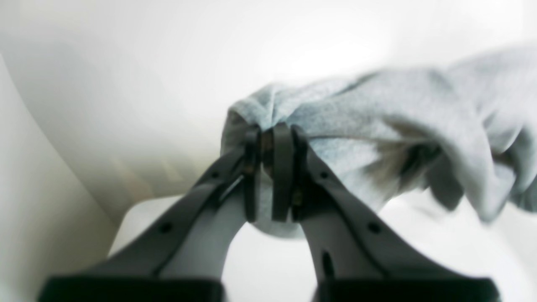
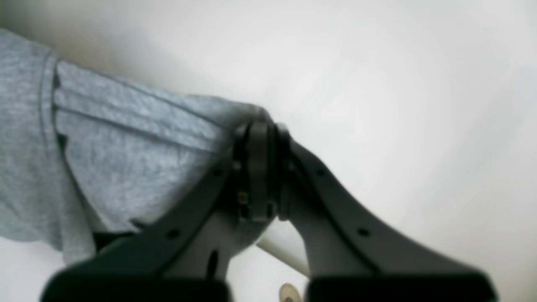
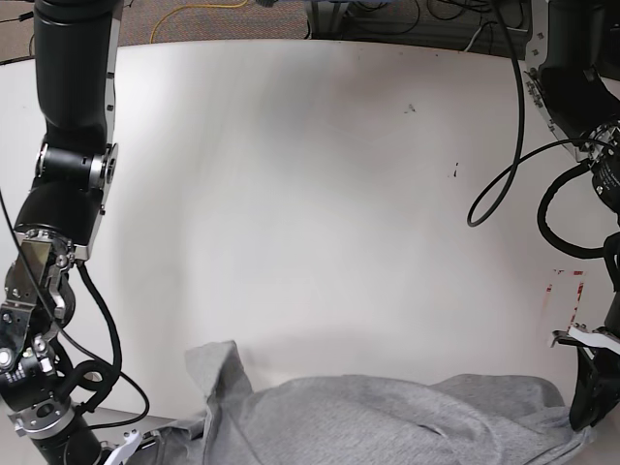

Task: Layout the t-shirt on the table in an organized manner, then fold the t-shirt properly
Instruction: 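Lift the shirt with both grippers and swing it toward the robot, then lower the shirt onto the table and open the left gripper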

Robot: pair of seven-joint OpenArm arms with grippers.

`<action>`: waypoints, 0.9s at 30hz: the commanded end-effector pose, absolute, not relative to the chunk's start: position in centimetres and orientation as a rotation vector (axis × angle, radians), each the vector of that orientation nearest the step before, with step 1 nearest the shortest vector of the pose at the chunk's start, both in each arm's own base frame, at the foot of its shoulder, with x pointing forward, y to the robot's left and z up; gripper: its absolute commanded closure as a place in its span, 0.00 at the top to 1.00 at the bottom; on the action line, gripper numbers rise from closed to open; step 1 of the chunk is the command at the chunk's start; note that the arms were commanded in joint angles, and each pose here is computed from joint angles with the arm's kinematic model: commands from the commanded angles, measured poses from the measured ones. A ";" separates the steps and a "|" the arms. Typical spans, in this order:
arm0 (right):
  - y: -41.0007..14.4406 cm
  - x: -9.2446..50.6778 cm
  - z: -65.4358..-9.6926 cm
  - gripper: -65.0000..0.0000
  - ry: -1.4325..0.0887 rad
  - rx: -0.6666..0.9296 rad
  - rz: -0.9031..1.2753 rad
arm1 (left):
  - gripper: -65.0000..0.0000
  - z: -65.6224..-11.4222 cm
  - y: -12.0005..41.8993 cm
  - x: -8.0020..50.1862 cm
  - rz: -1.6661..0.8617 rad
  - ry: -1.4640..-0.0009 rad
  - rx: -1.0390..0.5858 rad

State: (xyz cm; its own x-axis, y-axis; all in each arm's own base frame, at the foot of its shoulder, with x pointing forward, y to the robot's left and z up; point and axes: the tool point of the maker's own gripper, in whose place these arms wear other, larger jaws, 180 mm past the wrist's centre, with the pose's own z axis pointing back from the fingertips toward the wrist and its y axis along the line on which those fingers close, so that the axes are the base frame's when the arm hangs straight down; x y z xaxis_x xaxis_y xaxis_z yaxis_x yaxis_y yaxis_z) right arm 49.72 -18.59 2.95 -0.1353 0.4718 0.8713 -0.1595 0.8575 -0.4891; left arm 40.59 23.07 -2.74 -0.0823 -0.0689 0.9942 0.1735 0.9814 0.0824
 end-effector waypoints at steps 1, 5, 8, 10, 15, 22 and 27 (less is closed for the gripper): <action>-20.4 49.5 4.8 0.00 -1.637 -0.328 0.514 | 0.01 -1.6 24.1 40.5 -0.181 -1.669 -0.023; -20.3 49.5 4.7 0.00 -1.637 -0.328 0.516 | 0.01 -2.1 24.0 40.5 -0.181 -1.658 -0.028; -20.5 49.5 4.7 0.00 -1.635 -0.333 0.515 | 0.01 -2.2 24.0 40.5 -0.181 -1.657 -0.030; -20.9 49.4 4.8 0.00 -1.632 -0.344 0.514 | 0.01 -2.1 24.0 40.5 -0.181 -1.658 -0.030; -21.1 49.3 4.9 0.00 -1.630 -0.352 0.512 | 0.01 -2.1 23.9 40.5 -0.183 -1.659 -0.030; -21.5 49.4 2.1 0.00 -1.568 -0.342 0.509 | 0.01 -3.1 24.1 40.6 -0.176 -1.632 -0.036; -23.6 48.1 -2.4 0.00 -1.501 -0.325 0.447 | 0.01 -7.2 24.0 40.0 -0.171 -1.535 -0.048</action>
State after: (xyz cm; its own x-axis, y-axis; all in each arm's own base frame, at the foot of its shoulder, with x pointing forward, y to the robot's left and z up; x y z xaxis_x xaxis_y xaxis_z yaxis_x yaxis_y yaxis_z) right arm 49.01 -20.77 -2.94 -0.0058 0.4652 0.8852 -0.1746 0.8711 -0.4589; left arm 40.32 22.98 -6.97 0.0215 -0.0645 0.9977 0.1801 0.9819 0.0596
